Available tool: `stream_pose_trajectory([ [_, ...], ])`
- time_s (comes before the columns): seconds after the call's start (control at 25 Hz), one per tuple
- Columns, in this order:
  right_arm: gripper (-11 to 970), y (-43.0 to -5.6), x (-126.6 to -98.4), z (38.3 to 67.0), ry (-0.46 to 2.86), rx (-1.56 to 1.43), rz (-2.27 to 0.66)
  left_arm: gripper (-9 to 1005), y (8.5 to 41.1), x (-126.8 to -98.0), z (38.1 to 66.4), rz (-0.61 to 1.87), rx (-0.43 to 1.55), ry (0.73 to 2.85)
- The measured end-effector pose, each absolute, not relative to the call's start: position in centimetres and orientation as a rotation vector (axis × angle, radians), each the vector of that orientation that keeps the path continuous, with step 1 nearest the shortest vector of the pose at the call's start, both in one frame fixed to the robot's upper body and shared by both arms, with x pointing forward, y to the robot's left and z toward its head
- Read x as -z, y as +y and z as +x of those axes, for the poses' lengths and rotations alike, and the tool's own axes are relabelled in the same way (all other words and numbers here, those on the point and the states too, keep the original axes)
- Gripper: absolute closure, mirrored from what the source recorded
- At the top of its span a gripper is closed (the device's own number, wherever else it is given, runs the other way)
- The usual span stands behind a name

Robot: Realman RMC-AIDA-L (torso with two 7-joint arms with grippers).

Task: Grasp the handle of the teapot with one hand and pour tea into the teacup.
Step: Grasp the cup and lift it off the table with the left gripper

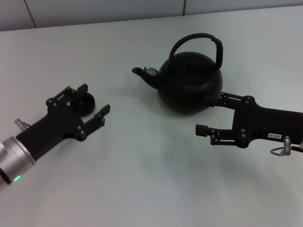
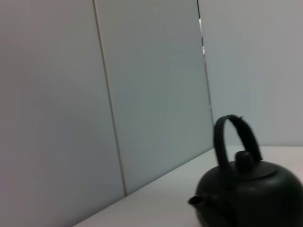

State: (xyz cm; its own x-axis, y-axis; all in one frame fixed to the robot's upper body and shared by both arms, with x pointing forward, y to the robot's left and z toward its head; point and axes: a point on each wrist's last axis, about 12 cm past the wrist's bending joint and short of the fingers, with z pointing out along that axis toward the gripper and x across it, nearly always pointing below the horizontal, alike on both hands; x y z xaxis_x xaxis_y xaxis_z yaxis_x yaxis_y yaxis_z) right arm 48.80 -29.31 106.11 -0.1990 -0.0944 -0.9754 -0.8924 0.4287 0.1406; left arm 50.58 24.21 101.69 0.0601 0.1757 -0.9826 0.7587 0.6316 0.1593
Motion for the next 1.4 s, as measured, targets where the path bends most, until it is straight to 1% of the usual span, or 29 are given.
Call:
stream_pose_trajectory([
  [0.08, 138, -29.3, -106.2, 48.9, 1.609, -0.932, -0.886, 257, 24.6, -101.6, 51.4, 0.773, 0.487, 1.520],
  [0.12, 138, -29.3, -106.2, 48.9, 1.609, -0.932, -0.886, 257, 24.6, -101.6, 51.4, 0.773, 0.487, 1.520],
  [0.32, 138, -29.4, -106.2, 48.9, 1.608, -0.926, -0.876, 255, 25.7, -101.3, 52.1, 0.598, 0.492, 1.627],
  [0.76, 137, -29.5, -106.4, 49.3, 1.608, -0.912, -0.882, 252, 26.1, -100.5, 50.8, 0.618, 0.509, 1.658],
  [0.96, 139, -29.5, -106.4, 49.4, 1.612, -0.905, -0.880, 122, 26.2, -100.2, 50.5, 0.633, 0.506, 1.671],
  [1.24, 139, -29.4, -106.4, 49.6, 1.612, -0.901, -0.883, 122, 25.9, -99.9, 50.9, 0.654, 0.490, 1.707],
  [1.4, 138, -29.4, -106.5, 49.6, 1.609, -0.905, -0.888, 123, 25.4, -100.3, 51.5, 0.671, 0.496, 1.688],
])
